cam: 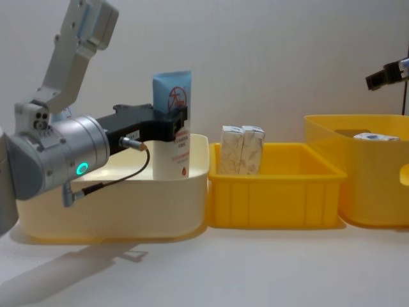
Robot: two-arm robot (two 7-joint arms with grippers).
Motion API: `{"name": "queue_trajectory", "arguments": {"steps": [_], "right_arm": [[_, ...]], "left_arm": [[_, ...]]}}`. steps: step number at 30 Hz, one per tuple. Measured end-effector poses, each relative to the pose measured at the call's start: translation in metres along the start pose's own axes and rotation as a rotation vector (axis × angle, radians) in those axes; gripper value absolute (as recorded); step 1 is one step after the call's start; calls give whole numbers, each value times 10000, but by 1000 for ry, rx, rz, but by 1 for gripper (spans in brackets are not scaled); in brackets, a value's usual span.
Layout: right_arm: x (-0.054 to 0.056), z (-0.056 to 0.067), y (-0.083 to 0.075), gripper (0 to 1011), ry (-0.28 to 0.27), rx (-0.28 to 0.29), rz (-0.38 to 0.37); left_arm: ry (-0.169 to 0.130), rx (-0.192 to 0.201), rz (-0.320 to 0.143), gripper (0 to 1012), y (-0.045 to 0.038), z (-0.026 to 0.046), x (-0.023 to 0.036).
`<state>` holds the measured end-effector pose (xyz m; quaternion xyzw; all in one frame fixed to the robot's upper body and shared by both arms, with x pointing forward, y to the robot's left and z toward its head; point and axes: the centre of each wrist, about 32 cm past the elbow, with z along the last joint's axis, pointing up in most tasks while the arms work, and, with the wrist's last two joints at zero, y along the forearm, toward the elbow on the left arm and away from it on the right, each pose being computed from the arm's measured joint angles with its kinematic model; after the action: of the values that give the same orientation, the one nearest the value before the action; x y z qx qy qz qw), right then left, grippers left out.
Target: Bimanual collaborative sorting of washing and personal care products
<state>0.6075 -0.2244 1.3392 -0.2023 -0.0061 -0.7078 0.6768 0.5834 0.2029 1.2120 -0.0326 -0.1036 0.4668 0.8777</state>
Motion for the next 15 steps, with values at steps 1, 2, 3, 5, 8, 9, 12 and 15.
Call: {"name": "queue_trajectory", "arguments": {"steps": [1,2,3,5,8,9,12,15], "right_arm": [[0,0,0,1001,0,0,0],[0,0,0,1001,0,0,0],[0,0,0,1001,0,0,0],[0,0,0,1001,0,0,0],[0,0,0,1001,0,0,0],[0,0,0,1001,0,0,0],[0,0,0,1001,0,0,0],[0,0,0,1001,0,0,0]], "left_arm": [[0,-8,-4,227,-10,8,4],[0,-13,-6,227,-16,13,5],[1,-17,-8,227,-20,17,7],[1,-25,-11,227,-30,27,10],[2,-41,-15,227,-47,48,19],[2,-44,-15,227,-51,55,22],[-1,-56,-15,227,-56,75,38],[-11,-68,-11,227,-54,115,63]]}}
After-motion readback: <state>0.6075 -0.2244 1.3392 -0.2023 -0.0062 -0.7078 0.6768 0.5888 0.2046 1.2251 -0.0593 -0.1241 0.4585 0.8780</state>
